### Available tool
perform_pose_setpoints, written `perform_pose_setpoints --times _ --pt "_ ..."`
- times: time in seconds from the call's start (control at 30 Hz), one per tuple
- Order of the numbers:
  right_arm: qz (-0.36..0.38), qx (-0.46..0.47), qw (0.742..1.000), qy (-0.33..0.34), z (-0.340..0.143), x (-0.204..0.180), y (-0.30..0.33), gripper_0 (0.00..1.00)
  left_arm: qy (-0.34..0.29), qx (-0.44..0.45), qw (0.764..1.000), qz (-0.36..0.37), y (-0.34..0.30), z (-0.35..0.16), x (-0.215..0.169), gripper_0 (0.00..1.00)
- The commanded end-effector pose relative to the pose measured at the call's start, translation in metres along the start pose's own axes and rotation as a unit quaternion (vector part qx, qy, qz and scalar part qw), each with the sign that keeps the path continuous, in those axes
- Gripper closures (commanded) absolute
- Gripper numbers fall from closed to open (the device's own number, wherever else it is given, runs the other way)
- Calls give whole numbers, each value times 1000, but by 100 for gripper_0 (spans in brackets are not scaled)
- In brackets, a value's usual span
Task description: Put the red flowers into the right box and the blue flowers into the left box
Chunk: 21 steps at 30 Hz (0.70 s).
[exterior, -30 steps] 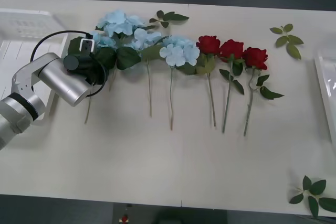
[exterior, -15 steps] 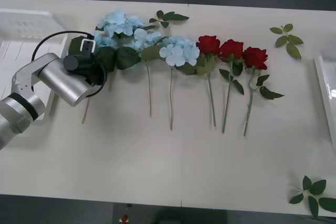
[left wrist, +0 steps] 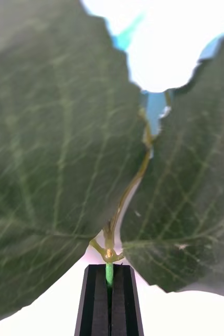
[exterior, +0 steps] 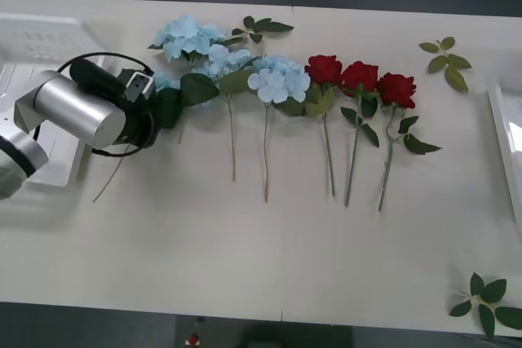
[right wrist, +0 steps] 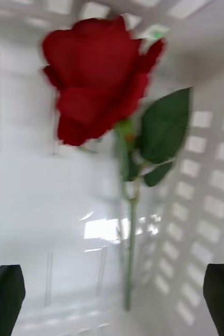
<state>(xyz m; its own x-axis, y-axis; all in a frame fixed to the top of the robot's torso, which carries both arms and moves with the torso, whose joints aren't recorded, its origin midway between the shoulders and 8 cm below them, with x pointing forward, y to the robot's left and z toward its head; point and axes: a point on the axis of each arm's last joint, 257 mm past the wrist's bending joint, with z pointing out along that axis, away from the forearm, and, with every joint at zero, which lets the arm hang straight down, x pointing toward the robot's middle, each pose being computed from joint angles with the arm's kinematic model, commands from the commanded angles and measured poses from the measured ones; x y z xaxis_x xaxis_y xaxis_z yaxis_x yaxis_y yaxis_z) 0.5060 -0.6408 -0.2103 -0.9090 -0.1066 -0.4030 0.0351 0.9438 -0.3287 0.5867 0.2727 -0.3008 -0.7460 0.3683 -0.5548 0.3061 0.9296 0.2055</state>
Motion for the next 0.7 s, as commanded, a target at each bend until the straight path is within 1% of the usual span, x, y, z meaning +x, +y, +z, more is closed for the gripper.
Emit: perform_pose_setpoints --times 0.03,0.17,0.3,0.4,0.53,0.7 --pt "5 -79 997 -23 -32 -33 38 0 10 14 999 27 18 -34 -19 100" --pt "20 -158 987 -14 -64 -43 77 0 23 40 998 41 24 -63 -27 100" --pt "45 -208 977 11 -87 -47 115 0 14 73 996 52 21 -96 -41 100" --pt "59 -223 973 20 -92 -53 138 0 1 81 995 57 22 -118 -53 100" --pt "95 -239 966 32 -92 -65 178 0 -21 85 994 64 27 -161 -70 100" --pt "112 -226 967 41 -95 -76 215 0 -50 79 992 79 36 -208 -82 100"
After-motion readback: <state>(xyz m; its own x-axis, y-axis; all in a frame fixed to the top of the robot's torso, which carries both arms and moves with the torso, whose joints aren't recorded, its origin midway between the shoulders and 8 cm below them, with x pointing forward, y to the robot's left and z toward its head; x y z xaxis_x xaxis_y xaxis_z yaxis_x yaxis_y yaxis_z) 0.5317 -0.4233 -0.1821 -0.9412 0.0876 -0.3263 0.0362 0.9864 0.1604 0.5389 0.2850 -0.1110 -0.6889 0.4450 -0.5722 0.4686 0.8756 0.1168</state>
